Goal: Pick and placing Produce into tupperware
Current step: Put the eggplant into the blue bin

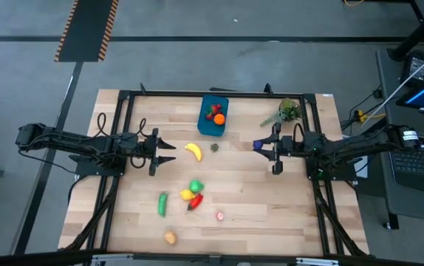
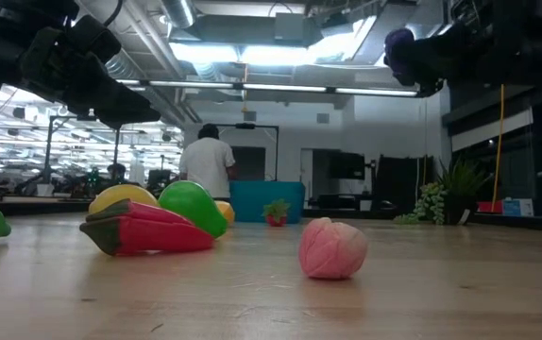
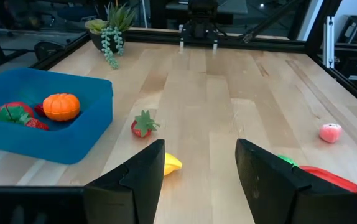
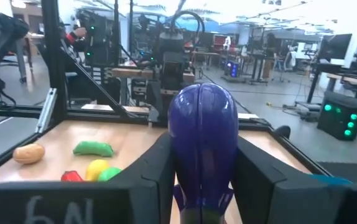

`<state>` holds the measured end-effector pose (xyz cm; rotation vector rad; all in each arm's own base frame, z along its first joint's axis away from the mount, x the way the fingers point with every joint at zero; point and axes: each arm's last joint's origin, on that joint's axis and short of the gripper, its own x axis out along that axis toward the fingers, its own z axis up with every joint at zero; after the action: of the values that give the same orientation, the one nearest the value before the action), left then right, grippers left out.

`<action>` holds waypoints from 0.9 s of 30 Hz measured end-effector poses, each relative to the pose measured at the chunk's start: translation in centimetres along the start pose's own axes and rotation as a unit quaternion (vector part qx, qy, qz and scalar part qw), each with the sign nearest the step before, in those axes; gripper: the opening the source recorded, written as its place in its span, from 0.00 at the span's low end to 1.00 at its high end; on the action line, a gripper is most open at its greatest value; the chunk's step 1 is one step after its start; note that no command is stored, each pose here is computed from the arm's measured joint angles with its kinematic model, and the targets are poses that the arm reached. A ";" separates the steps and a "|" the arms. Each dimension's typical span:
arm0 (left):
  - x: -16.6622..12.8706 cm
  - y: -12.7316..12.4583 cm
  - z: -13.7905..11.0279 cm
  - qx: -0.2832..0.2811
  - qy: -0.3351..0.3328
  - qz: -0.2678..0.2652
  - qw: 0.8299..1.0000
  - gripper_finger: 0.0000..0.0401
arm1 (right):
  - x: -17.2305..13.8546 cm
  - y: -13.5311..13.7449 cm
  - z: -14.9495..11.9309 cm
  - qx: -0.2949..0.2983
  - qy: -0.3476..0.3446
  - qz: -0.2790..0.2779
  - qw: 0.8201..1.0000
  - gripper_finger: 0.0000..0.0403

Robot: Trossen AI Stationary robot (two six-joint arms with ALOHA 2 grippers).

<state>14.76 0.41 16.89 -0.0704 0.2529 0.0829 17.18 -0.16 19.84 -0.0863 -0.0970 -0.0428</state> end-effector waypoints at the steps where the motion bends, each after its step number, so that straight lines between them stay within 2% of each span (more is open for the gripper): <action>1: 0.0 0.0 0.0 0.000 0.000 0.000 1.000 0.47 | 0.0 0.0 0.0 0.000 -0.001 0.002 1.000 0.31; 7: 0.0 0.0 0.0 0.000 0.000 0.000 1.000 0.47 | 0.0 0.0 0.2 -0.005 -0.011 -0.003 1.000 0.31; 17: 0.0 0.0 0.0 0.000 0.000 0.000 1.000 0.47 | 0.0 -0.8 0.1 -0.037 0.004 -0.129 0.991 0.31; 27: 0.0 0.0 0.0 0.000 0.000 0.000 1.000 0.47 | 1.5 -1.1 -0.7 -0.060 0.053 -0.183 0.980 0.31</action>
<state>14.76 0.41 16.89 -0.0700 0.2529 0.0833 18.72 -1.39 19.38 -0.1855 -0.0033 -0.4215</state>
